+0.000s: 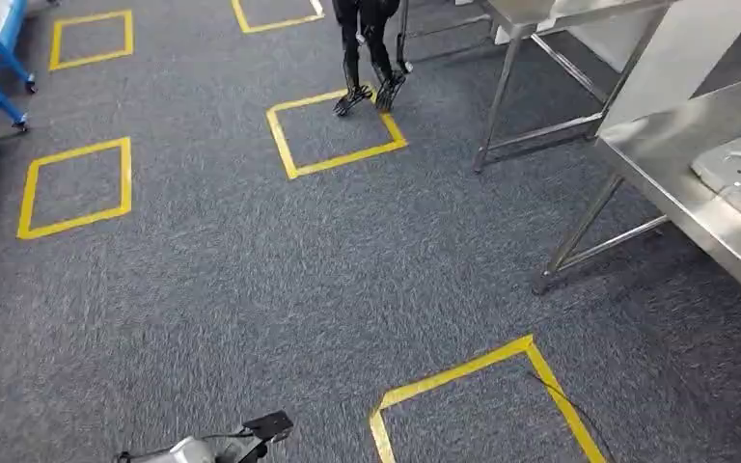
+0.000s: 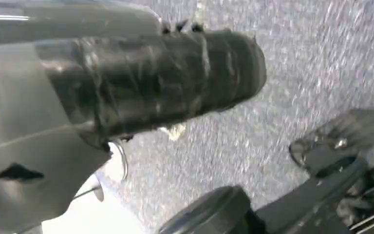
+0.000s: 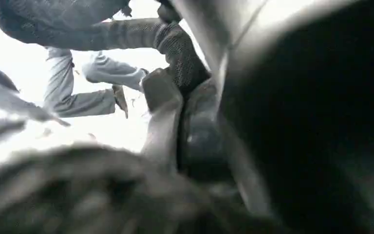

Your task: Take the parts from the cabinet and place them on the table.

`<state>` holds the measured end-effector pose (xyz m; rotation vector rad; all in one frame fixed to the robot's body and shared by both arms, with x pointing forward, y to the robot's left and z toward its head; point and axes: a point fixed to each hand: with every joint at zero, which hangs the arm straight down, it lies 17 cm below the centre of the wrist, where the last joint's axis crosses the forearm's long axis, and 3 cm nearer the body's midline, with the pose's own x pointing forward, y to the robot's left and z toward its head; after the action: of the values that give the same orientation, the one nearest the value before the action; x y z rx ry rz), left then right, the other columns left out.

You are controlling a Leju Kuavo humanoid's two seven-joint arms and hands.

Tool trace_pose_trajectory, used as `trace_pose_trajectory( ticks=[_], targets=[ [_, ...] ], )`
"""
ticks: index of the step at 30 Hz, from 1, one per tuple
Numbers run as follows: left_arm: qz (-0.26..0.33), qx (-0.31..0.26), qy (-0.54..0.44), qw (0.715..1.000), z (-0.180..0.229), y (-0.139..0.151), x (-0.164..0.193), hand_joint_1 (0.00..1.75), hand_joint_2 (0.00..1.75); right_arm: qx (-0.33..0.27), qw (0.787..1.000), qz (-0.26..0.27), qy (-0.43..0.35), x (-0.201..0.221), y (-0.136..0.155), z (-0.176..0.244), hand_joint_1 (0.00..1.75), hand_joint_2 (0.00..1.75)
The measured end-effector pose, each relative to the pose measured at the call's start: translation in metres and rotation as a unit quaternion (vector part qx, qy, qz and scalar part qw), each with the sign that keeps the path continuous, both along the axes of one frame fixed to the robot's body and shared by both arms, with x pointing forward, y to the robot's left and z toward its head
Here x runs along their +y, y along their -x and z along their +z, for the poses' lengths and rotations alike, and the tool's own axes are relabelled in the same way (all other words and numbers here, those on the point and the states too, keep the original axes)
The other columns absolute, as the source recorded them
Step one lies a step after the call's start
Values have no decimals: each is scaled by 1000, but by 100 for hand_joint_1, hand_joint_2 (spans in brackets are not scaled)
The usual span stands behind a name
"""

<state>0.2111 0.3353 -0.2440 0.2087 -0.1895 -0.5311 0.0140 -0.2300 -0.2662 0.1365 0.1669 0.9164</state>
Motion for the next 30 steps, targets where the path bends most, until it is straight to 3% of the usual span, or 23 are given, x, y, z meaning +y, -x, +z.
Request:
trace_pose_trajectory(
  ticks=[30],
  targets=[
    [3,17,-1,1000,-7,23,4,0,0,16,999,31,-27,5,6,4,0,0]
  ],
)
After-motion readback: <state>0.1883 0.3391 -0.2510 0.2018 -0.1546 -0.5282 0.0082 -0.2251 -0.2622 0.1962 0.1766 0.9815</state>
